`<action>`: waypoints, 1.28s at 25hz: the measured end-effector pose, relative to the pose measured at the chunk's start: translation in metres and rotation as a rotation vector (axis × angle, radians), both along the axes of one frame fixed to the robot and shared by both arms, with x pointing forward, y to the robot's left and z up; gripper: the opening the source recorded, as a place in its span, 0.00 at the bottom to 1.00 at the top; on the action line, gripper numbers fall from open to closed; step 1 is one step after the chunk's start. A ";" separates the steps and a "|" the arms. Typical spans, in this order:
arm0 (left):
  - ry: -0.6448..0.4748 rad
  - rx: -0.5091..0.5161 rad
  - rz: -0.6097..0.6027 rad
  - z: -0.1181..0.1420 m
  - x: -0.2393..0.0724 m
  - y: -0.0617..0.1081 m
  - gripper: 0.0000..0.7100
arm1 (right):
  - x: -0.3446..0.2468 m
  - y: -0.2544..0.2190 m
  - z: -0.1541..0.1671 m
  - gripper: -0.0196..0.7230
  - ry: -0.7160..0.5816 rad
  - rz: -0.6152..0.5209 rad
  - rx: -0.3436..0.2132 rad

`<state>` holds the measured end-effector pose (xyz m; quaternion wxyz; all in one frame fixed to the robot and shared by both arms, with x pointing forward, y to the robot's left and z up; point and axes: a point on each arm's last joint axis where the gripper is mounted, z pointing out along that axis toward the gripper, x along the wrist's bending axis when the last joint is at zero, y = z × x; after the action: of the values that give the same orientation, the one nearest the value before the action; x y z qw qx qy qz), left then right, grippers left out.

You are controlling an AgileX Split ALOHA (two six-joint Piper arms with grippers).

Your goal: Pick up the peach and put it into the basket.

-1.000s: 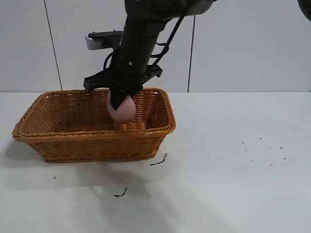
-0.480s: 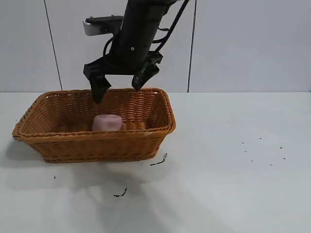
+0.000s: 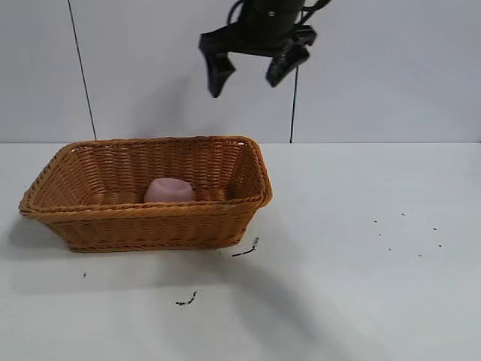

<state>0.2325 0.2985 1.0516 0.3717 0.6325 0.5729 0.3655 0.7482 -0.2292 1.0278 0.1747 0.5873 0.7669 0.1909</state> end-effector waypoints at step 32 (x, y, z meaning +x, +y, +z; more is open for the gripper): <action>0.000 0.000 0.000 0.000 0.000 0.000 0.97 | -0.143 -0.068 0.100 0.95 0.103 -0.120 0.062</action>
<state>0.2325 0.2985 1.0516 0.3717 0.6325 0.5729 0.3655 0.6052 -0.2969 1.1273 0.1276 0.6464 0.7320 0.1733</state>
